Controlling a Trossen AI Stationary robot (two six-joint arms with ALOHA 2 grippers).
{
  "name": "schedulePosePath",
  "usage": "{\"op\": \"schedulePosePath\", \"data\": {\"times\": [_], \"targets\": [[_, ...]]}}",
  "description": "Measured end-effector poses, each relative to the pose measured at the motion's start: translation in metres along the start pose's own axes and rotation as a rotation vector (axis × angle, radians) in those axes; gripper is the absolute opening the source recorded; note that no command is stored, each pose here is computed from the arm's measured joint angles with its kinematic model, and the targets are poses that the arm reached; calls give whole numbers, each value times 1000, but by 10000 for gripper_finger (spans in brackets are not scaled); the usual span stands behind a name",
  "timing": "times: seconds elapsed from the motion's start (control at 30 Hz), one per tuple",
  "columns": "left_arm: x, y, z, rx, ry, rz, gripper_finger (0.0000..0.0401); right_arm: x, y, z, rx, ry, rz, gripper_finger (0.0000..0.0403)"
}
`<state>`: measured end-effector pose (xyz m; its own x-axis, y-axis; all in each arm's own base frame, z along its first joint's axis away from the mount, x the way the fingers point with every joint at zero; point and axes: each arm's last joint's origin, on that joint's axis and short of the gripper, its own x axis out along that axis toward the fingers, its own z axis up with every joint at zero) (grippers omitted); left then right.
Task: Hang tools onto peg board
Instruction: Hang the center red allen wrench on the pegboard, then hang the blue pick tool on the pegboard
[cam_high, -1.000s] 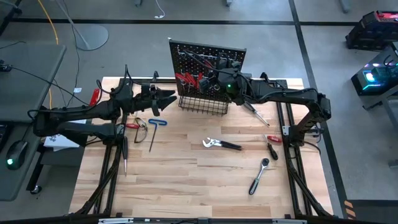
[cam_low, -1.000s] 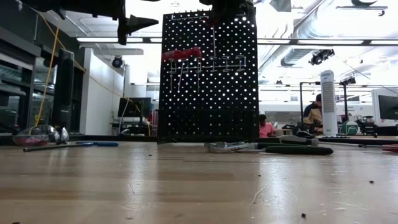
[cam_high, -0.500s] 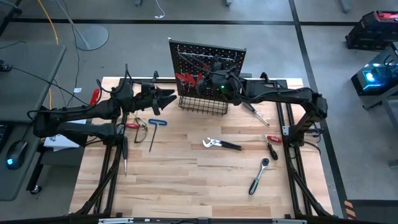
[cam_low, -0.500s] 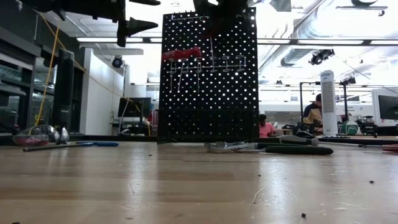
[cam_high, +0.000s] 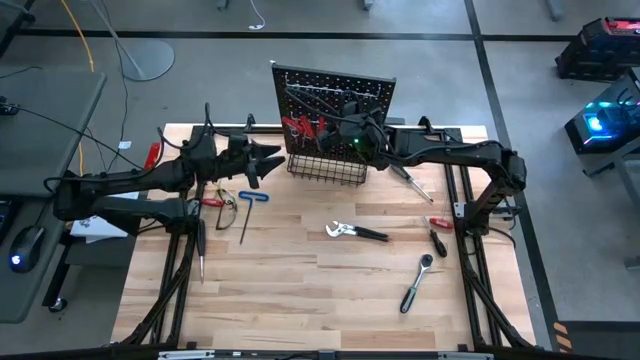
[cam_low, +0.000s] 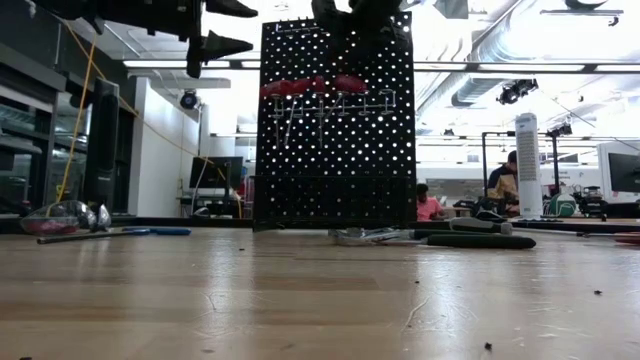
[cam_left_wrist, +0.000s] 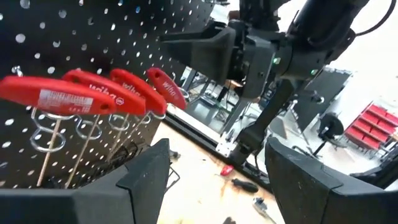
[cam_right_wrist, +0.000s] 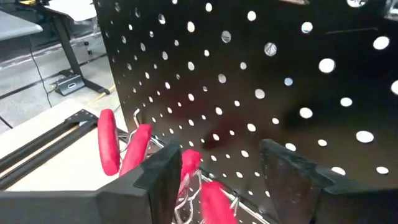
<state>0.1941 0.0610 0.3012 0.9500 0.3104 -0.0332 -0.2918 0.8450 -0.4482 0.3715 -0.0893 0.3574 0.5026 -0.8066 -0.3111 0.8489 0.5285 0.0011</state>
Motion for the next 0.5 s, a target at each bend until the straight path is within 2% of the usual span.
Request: {"op": "schedulePosePath", "data": {"times": [0.27,0.37,0.5], "targets": [[-5,4,-10,6,127,34,240,-23,3,6,-88,-17,45,207],[-13,7,-18,3,245,51,240,-40,-1,12,-107,-19,67,208],[-21,15,-41,4,485,154,240,-62,-10,21,-115,-20,89,208]]}}
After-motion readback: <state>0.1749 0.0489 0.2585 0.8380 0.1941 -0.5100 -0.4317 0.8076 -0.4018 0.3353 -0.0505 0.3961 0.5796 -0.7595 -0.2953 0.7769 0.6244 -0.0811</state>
